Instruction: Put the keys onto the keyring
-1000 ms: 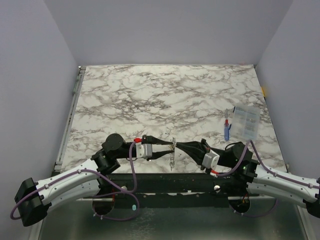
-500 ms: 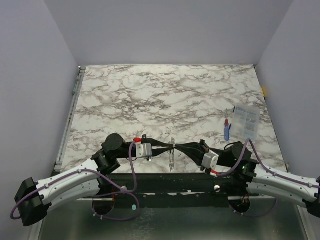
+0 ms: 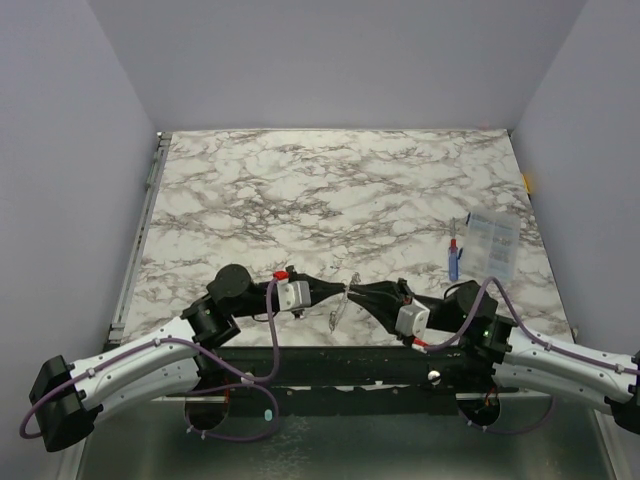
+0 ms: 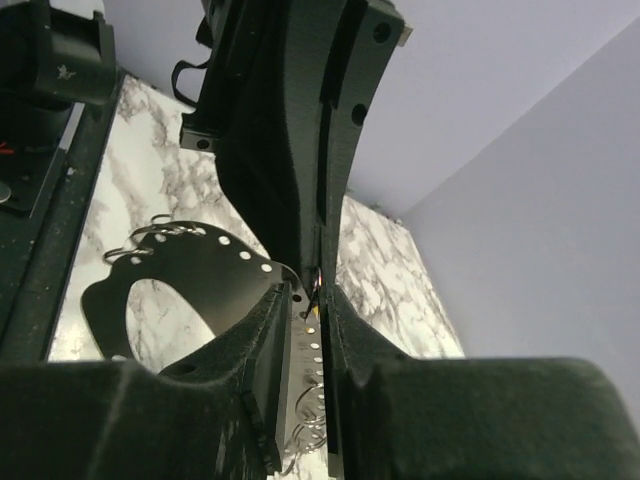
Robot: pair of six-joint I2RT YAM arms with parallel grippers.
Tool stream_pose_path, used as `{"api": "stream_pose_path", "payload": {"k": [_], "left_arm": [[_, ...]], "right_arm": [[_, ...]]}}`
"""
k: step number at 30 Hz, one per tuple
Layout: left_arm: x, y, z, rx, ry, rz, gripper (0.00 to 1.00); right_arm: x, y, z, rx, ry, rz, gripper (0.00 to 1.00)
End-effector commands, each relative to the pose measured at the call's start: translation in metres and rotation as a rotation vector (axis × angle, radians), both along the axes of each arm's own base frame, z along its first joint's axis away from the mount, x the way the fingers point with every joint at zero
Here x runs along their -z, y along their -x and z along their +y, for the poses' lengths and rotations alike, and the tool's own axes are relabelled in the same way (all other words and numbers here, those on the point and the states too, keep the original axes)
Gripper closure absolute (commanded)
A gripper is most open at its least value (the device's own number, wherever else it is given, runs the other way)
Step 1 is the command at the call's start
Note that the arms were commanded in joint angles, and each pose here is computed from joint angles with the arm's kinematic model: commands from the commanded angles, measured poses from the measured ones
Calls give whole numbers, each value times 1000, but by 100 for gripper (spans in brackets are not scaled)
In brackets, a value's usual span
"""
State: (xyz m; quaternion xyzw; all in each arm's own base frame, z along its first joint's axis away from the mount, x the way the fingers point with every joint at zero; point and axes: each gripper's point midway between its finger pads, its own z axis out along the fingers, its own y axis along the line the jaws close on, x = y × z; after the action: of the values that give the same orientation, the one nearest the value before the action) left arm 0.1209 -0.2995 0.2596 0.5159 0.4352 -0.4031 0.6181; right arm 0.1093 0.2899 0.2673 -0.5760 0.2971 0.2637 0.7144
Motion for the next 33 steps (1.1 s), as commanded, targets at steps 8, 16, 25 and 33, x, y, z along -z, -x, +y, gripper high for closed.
{"api": "stream_pose_path", "payload": {"k": [8, 16, 25, 33], "left_arm": [[3, -23, 4, -110, -88, -41, 100], [21, -23, 0, -110, -178, -52, 100], [40, -21, -2, -126, -276, -71, 100], [42, -18, -3, -113, -288, -75, 100]], "right_arm": [[25, -23, 5, 102, 146, 37, 62], [44, -39, 8, 168, 239, 67, 69], [70, -47, 8, 201, 361, 72, 68], [79, -55, 7, 236, 405, 56, 84]]}}
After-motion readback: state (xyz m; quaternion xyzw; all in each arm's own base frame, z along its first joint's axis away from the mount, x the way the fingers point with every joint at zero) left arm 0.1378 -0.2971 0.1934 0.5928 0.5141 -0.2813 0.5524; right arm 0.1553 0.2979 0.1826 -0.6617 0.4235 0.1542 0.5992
